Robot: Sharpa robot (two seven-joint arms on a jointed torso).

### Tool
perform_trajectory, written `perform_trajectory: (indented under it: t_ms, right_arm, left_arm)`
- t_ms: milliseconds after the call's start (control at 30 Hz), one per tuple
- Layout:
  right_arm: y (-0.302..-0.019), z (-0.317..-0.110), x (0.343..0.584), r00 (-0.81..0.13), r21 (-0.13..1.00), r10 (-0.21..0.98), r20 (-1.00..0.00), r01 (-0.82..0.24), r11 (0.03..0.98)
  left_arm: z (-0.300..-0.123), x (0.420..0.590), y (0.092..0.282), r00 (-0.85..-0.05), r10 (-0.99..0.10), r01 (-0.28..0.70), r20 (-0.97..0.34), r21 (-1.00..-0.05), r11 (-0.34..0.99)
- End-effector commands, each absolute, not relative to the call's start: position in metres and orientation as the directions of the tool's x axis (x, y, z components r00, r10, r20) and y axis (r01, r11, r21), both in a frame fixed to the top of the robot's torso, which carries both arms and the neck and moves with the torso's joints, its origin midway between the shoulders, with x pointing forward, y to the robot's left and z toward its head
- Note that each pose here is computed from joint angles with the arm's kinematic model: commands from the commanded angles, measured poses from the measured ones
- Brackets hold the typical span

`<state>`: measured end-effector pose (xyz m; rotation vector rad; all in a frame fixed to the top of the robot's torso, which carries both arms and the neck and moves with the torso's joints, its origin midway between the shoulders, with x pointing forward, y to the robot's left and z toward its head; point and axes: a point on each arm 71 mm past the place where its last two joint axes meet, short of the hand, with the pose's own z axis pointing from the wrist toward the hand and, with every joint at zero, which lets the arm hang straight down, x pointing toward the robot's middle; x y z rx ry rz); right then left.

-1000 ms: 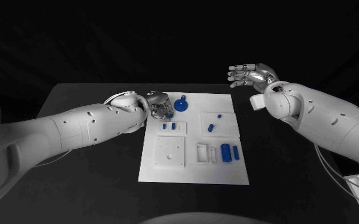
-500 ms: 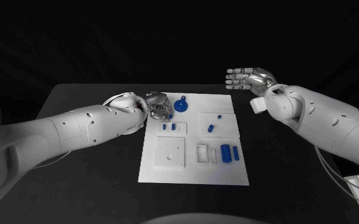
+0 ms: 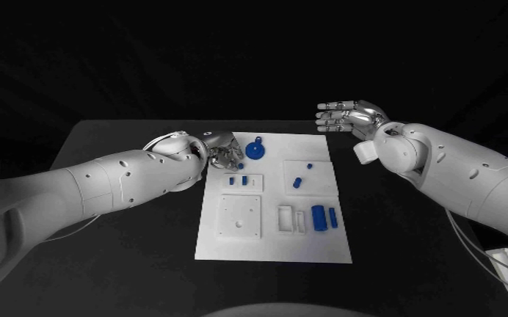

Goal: Assemble the parts on the task board

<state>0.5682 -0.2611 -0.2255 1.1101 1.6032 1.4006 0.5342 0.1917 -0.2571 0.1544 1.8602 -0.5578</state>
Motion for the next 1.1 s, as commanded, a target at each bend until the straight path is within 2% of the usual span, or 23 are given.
perform_trajectory:
  t_ms: [33, 433, 633, 733, 833, 933, 1033, 1100]
  right_arm:
    - [-0.262, -0.229, 0.567, -0.373, 0.980, 0.923, 0.094, 0.196, -0.021]
    - [-0.272, -0.237, 0.566, -0.343, 0.962, 0.923, 0.173, 0.258, -0.084]
    - [-0.278, -0.237, 0.565, -0.329, 0.967, 0.932, 0.153, 0.244, -0.073]
    - [-0.280, -0.237, 0.563, -0.344, 0.972, 0.932, 0.116, 0.233, -0.035]
    - [-0.280, -0.238, 0.559, -0.383, 0.975, 0.923, 0.035, 0.217, 0.053]
    - [-0.279, -0.242, 0.554, -0.426, 0.963, 0.901, -0.084, 0.198, 0.183]
    - [-0.279, -0.245, 0.549, -0.447, 0.921, 0.858, -0.253, 0.161, 0.355]
    - [-0.279, -0.245, 0.546, -0.437, 0.868, 0.806, -0.400, 0.104, 0.486]
  left_arm:
    - [-0.254, 0.536, 0.193, -0.347, -0.207, 0.363, -0.915, -0.334, 0.870]
    - [-0.236, 0.544, 0.210, -0.317, -0.333, 0.324, -0.888, -0.431, 0.842]
    - [-0.226, 0.548, 0.222, -0.308, -0.423, 0.279, -0.852, -0.506, 0.816]
    - [-0.221, 0.550, 0.228, -0.303, -0.471, 0.252, -0.829, -0.546, 0.799]
    - [-0.217, 0.551, 0.233, -0.296, -0.517, 0.227, -0.803, -0.585, 0.779]
    - [-0.214, 0.551, 0.236, -0.287, -0.545, 0.219, -0.788, -0.608, 0.763]
    - [-0.212, 0.550, 0.237, -0.280, -0.576, 0.212, -0.768, -0.635, 0.743]
    - [-0.211, 0.549, 0.238, -0.278, -0.600, 0.205, -0.751, -0.656, 0.726]
